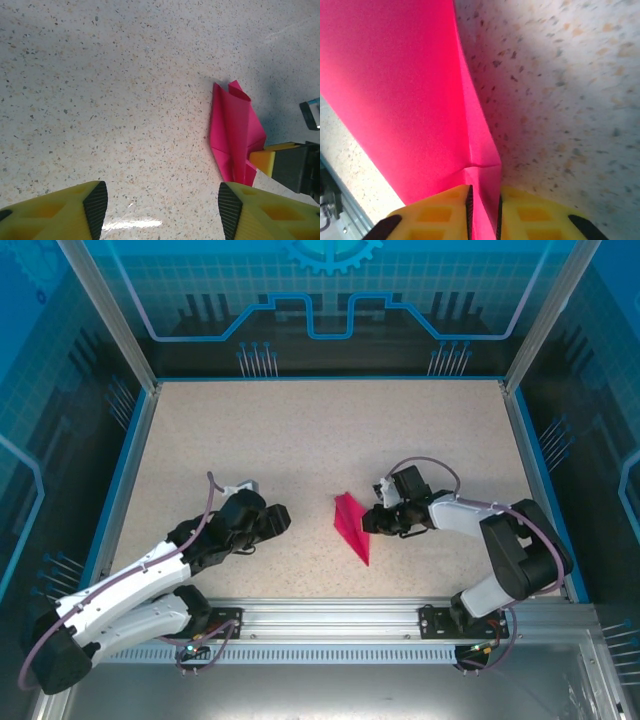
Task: Fold a paper plane with a square sheet of paper (fold left side to right side)
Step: Place the paper plane at the center of the table, then pick up the paper plane at the center of the table.
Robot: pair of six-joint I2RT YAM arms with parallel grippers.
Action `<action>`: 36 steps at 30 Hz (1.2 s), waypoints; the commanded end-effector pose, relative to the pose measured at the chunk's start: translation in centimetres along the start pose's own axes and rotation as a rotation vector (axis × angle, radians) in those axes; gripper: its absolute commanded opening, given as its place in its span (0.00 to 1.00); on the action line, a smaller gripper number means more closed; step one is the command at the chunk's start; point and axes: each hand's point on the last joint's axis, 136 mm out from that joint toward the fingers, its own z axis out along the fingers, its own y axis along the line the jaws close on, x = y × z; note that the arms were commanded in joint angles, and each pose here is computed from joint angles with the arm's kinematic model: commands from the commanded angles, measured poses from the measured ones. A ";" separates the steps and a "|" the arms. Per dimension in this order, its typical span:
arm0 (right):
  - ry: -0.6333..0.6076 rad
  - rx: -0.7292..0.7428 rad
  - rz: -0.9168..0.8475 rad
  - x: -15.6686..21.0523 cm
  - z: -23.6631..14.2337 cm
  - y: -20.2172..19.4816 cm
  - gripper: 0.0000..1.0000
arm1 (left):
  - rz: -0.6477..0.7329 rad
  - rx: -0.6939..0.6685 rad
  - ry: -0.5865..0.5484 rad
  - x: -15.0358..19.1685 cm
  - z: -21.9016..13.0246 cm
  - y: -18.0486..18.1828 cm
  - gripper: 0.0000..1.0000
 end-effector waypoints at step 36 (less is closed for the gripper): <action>0.146 0.296 -0.313 2.3 0.2 2.5 0.29 | 0.026 0.019 0.016 0.1 0.6 -0.5 0.81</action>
